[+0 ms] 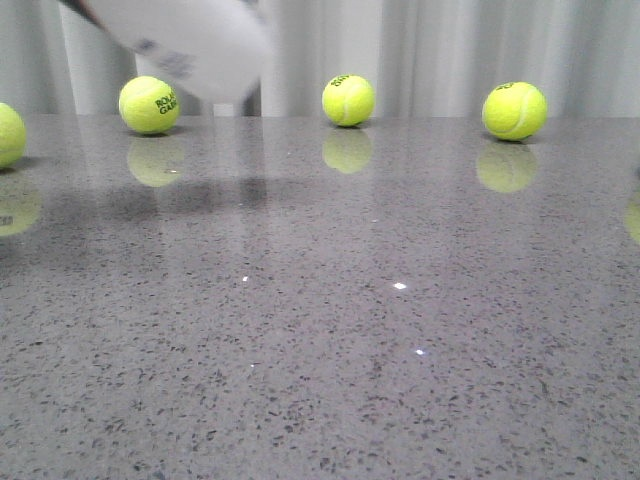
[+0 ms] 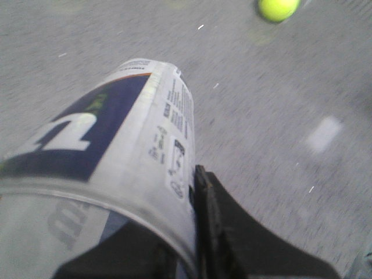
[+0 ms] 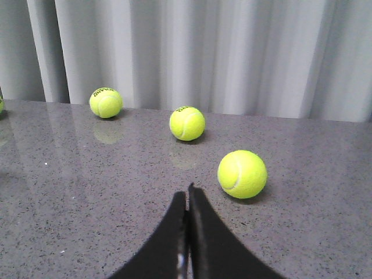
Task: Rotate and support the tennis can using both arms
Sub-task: 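Lift the can with the left gripper and rotate it upright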
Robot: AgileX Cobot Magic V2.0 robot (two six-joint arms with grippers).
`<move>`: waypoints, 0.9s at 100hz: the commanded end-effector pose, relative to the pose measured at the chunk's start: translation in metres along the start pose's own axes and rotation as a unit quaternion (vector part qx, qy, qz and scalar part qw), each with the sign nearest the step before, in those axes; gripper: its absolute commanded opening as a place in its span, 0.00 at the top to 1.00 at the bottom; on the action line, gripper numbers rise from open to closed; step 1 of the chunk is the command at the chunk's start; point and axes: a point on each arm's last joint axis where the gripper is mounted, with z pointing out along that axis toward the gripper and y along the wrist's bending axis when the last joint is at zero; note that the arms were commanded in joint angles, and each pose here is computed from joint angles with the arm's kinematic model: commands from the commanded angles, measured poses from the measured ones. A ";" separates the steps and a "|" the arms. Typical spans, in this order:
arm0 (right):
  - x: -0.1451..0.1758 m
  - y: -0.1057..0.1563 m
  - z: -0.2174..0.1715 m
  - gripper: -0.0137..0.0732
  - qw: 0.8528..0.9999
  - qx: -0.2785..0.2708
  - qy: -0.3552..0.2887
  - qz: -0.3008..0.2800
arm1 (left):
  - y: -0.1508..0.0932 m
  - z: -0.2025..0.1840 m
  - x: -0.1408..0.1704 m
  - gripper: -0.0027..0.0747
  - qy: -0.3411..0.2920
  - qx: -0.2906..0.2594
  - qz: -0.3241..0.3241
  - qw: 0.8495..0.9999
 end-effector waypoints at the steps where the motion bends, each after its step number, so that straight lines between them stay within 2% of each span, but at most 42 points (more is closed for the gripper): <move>1: -0.015 -0.002 -0.001 0.92 0.999 0.014 -0.047 0.001 | -0.017 -0.036 0.000 0.99 -0.016 -0.051 0.005 0.999; 29: -0.015 -0.002 -0.001 0.92 0.999 0.014 -0.047 0.001 | -0.024 -0.069 0.019 0.99 0.010 -0.187 -0.019 0.982; 49: -0.015 -0.002 -0.001 0.92 0.999 0.014 -0.047 0.001 | -0.024 -0.051 0.030 0.99 0.046 -0.171 -0.018 0.984; 68: -0.015 -0.002 -0.001 0.92 0.999 0.014 -0.047 0.001 | -0.015 -0.030 0.050 0.99 0.101 -0.176 -0.031 0.979; 85: -0.015 -0.002 -0.001 0.92 0.999 0.014 -0.047 0.001 | -0.013 -0.028 0.053 0.99 0.110 -0.182 -0.036 0.977; 90: -0.015 -0.002 -0.001 0.92 0.999 0.014 -0.047 0.001 | -0.013 -0.028 0.053 0.95 0.110 -0.182 -0.036 0.977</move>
